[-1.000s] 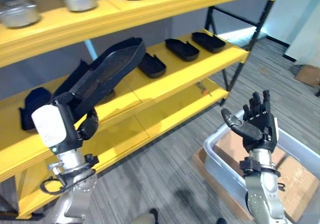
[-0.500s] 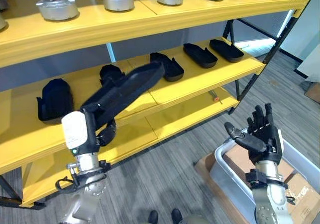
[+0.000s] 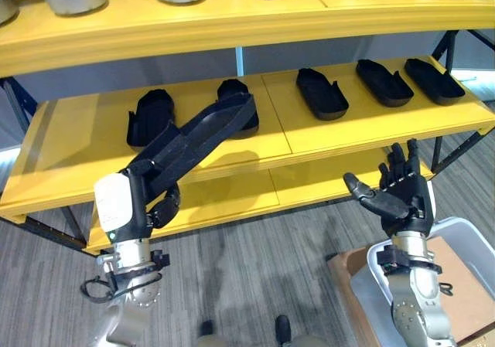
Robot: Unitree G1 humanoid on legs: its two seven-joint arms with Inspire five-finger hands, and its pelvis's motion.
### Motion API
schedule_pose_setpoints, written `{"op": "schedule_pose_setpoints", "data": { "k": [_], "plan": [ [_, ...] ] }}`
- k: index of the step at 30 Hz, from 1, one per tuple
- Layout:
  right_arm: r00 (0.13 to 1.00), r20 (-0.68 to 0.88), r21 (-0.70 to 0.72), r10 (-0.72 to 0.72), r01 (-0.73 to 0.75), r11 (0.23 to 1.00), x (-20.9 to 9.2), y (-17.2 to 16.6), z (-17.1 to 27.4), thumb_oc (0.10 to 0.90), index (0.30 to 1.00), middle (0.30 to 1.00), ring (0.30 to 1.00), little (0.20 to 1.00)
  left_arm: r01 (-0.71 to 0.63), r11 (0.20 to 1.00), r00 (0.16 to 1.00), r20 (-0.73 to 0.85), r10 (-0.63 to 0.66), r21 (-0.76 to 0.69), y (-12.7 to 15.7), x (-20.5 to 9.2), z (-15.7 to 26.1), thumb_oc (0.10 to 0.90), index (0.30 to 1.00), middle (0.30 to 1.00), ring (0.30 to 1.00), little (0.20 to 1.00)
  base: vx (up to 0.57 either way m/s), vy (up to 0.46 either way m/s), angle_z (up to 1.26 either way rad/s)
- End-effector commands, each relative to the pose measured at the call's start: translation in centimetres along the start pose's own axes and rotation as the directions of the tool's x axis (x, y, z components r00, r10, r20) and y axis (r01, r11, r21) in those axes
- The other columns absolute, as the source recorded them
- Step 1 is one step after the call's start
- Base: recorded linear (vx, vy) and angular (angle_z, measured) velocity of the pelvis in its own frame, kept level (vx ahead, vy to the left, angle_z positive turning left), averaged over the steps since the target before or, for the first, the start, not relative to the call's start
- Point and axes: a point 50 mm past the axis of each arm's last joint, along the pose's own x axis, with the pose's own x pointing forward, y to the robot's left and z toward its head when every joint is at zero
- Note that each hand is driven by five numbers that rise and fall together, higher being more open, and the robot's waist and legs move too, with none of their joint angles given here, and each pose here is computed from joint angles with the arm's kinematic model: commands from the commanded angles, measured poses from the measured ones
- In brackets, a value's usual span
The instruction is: Move parts from the plastic box to the shelf.
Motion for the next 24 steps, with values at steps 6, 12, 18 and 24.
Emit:
{"op": "schedule_pose_setpoints", "data": {
  "k": [6, 12, 18, 24],
  "plan": [
    [0.973, 0.193, 0.005, 0.123, -0.127, 0.992, 0.4, 2.2, 3.2, 0.9, 1.0, 1.0, 1.0, 1.0, -0.184, 0.971, 0.94, 0.261, 0.22, -0.155, 2.6, 3.9, 5.2, 0.4, 0.3, 0.3, 0.3, 0.3, 0.17, 0.359, 0.06],
    [0.977, 0.168, 0.028, 0.131, -0.137, 0.99, 0.4, 3.2, 2.4, 0.9, 1.0, 1.0, 1.0, 1.0, -0.233, 0.964, 0.924, 0.281, 0.261, -0.129, 3.4, 4.5, 5.3, 0.4, 0.3, 0.3, 0.3, 0.3, 0.09, 0.274, 0.04],
    [0.974, 0.162, 0.047, 0.158, -0.167, 0.985, 0.4, 4.3, 1.9, 0.9, 1.0, 1.0, 1.0, 1.0, -0.238, 0.957, 0.926, 0.26, 0.275, -0.164, 3.3, 4.4, 5.4, 0.4, 0.3, 0.3, 0.3, 0.3, 0.05, 0.256, -0.1],
    [0.976, 0.151, 0.041, 0.155, -0.162, 0.986, -0.1, 3.1, 2.3, 0.9, 1.0, 1.0, 1.0, 1.0, -0.156, 0.975, 0.95, 0.247, 0.192, -0.159, 2.3, 3.9, 5.2, 0.4, 0.3, 0.3, 0.3, 0.3, 0.13, 0.105, 0.06]
  ]
}}
